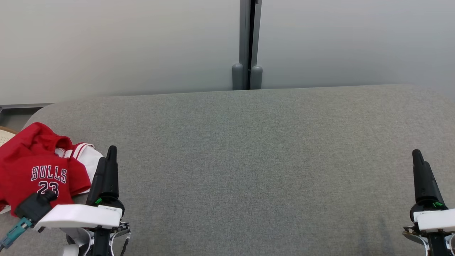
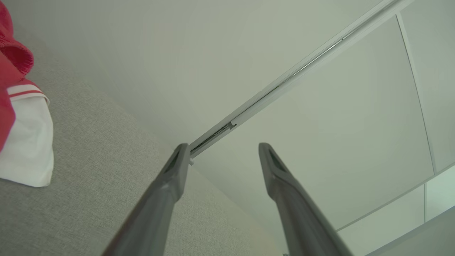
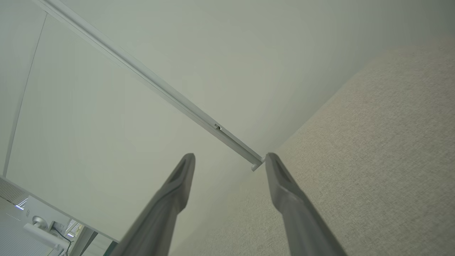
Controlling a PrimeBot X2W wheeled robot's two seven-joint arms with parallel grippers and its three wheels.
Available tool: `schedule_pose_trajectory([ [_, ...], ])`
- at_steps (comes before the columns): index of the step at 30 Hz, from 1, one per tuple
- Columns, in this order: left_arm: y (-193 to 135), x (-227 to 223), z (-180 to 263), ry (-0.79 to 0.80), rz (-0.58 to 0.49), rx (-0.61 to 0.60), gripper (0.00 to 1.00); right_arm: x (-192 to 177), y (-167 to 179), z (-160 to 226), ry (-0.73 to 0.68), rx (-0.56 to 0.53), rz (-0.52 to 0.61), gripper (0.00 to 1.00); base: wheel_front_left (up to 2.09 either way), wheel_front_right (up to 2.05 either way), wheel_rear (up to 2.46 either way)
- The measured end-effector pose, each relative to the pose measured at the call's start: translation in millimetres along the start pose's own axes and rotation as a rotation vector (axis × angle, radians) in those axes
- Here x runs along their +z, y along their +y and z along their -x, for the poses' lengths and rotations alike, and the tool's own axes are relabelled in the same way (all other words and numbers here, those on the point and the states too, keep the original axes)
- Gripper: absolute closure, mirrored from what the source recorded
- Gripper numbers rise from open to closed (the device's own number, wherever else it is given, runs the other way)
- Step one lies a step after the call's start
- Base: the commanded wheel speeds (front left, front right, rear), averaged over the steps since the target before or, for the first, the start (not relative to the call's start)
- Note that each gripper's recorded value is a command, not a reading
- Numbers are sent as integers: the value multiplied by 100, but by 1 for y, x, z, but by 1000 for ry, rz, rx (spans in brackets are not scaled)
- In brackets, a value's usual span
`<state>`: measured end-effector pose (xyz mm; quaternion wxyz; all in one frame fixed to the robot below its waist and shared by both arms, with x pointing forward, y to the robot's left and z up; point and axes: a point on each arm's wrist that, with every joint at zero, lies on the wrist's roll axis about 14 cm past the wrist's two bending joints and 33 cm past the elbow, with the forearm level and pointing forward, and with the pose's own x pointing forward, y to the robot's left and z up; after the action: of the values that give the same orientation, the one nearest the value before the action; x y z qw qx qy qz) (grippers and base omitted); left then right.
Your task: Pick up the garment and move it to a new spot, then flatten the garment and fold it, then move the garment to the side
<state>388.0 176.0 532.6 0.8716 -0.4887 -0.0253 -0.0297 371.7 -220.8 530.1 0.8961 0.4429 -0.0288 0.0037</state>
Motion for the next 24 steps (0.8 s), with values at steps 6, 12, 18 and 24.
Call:
schedule_pose_trajectory([
  [6,-4,-1,1,12,-157,-17,0,-5,3,4,29,14,120,0,0,0,0],
  [12,-6,-4,3,20,-280,-31,0,-9,5,9,49,24,217,0,0,0,0],
  [18,-2,-6,7,28,-380,-19,0,-16,7,15,78,35,304,0,0,0,0],
  [24,2,-7,12,31,-465,-17,0,-18,5,21,87,34,380,0,0,0,0],
])
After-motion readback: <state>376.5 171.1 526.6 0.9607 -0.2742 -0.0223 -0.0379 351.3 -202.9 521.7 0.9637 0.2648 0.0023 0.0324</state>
